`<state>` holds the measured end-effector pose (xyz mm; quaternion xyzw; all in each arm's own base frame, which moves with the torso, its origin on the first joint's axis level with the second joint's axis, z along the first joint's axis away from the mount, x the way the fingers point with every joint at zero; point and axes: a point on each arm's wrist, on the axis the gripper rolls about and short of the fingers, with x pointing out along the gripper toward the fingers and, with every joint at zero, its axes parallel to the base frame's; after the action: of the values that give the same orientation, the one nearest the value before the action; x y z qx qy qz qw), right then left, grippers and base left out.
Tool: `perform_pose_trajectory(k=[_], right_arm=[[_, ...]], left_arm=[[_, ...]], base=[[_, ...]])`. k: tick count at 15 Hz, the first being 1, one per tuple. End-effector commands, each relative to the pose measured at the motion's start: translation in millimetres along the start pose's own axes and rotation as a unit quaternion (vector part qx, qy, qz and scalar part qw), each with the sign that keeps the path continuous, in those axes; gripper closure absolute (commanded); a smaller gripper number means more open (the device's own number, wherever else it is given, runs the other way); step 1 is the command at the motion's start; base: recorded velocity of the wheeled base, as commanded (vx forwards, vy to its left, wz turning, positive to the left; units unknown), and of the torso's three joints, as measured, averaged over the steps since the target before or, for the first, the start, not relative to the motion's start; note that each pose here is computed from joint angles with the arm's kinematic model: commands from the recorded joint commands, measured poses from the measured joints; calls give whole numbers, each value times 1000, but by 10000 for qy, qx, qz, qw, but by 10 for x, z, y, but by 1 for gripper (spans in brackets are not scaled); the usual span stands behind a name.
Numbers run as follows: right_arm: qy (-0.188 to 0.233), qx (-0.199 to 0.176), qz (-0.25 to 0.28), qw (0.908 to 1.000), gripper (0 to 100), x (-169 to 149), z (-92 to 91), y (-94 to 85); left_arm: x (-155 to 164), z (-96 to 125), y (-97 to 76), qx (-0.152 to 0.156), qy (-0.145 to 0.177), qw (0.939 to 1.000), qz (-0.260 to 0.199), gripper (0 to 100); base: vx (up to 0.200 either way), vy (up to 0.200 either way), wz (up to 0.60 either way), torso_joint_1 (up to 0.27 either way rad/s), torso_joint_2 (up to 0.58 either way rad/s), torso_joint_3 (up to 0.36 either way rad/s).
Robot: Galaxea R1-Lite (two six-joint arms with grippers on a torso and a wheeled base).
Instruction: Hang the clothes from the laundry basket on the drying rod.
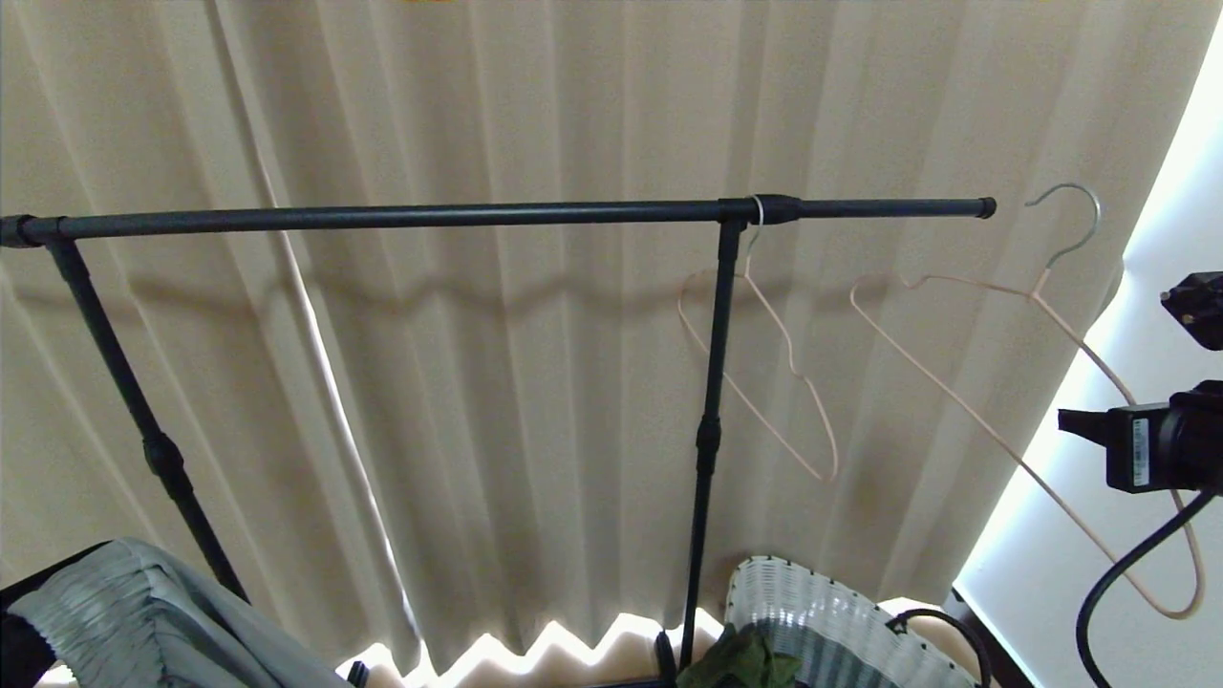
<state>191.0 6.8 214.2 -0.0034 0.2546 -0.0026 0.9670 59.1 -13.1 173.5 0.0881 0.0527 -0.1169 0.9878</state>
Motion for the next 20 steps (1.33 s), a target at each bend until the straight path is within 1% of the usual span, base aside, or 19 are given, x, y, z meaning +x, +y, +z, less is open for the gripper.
perform_pose_trajectory(k=[1, 3, 5, 6, 7, 11, 18, 20], right_arm=[[-299, -128, 28, 9995, 100, -281, -102, -4], [-345, -386, 19, 9987, 100, -355, -173, -9], [-353, -401, 18, 9986, 100, -390, -218, -11], [-334, -445, 100, 9984, 100, -428, -299, 11], [-375, -478, 168, 9980, 100, -452, -309, 31], [-472, -528, 275, 9971, 100, -496, -300, 60], [-553, -566, 393, 9961, 100, -533, -292, 88], [-632, -596, 719, 9936, 100, -577, -300, 124]], left_arm=[[4, -10, -2, 3, 25, 10000, -13, 100], [4, -5, -2, 4, 17, 10000, -11, 100], [1, -9, -2, 4, 17, 10000, -11, 100], [2, -13, -3, 3, 25, 10000, -13, 100], [2, -13, -4, 4, 23, 10000, -20, 100], [2, -11, -8, 2, 10, 10000, -56, 100], [-1, -10, -8, 2, 2, 10000, -55, 100], [-20, -17, -9, 10, -28, 10000, -50, 100]], base=[[-200, 0, 0, -12, 2, 2], [-200, 0, 0, 0, 7, 2], [-200, 0, 0, 0, 2, 5], [-200, 0, 0, 7, -7, -2], [-200, 0, 0, 2, -2, 2], [0, 0, 0, 0, 0, 0], [0, 200, 0, 7, 2, 2], [0, 200, 0, 2, -5, 2]])
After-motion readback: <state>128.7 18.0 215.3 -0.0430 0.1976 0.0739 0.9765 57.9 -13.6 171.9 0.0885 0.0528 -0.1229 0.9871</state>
